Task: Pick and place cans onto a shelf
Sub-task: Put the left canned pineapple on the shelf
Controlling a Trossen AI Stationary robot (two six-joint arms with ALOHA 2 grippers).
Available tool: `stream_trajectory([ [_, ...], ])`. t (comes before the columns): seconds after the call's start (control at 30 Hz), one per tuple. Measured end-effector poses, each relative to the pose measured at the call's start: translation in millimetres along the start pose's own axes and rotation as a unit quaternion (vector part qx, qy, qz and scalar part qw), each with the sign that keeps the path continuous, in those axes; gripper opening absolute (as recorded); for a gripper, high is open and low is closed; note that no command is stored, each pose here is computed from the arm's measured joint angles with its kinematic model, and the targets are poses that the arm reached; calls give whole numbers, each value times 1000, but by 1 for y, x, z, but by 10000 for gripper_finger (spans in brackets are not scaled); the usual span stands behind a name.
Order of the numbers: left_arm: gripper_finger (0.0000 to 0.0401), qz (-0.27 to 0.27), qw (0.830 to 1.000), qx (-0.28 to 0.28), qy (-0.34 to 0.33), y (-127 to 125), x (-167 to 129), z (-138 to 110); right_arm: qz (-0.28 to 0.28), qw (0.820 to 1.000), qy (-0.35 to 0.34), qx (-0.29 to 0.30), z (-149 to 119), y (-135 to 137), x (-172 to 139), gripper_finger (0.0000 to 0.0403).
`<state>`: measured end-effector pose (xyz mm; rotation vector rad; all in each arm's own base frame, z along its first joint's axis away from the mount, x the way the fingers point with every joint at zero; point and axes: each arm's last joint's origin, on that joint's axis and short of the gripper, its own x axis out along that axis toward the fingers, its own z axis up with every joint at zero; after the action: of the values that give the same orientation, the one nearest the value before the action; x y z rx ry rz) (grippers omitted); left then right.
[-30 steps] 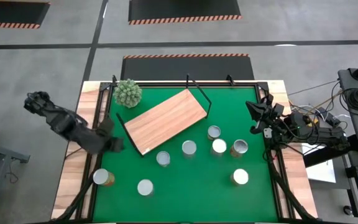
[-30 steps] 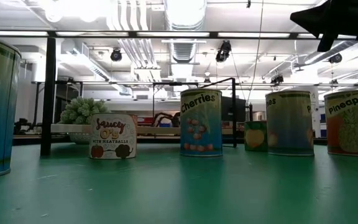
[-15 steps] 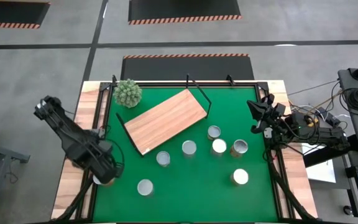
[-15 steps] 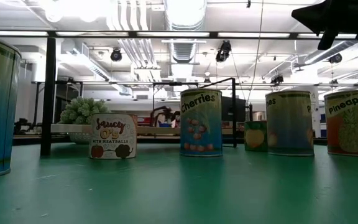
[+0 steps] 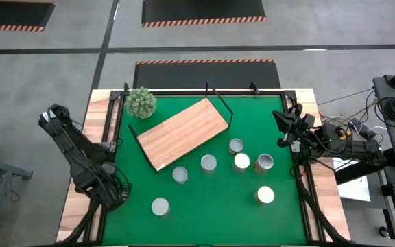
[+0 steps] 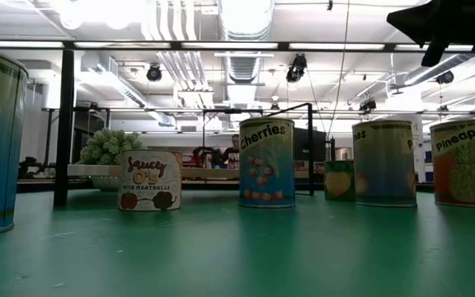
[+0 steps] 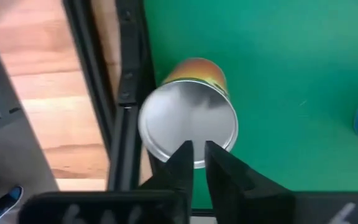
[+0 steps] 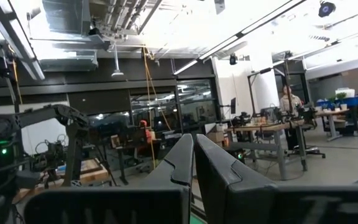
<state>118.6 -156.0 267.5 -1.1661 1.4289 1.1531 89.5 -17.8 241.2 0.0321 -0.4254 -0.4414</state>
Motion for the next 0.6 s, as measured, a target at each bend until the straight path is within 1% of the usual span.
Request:
stream_trajectory([
  [0.13,93,-15,1000,7,17,-3,9,-3,0,1000,0,0,0,0,0,9],
  [0.3,203,-13,1000,6,17,-4,14,-2,0,1000,1,0,0,0,0,9],
  [0.43,287,1,1000,7,4,0,15,0,0,1000,2,-1,0,0,0,9],
  [0.5,320,10,1000,6,-7,2,15,1,0,1000,2,-1,0,0,0,9],
  [0.6,353,-1,1000,7,-20,1,15,2,0,1000,2,-2,0,0,0,9],
])
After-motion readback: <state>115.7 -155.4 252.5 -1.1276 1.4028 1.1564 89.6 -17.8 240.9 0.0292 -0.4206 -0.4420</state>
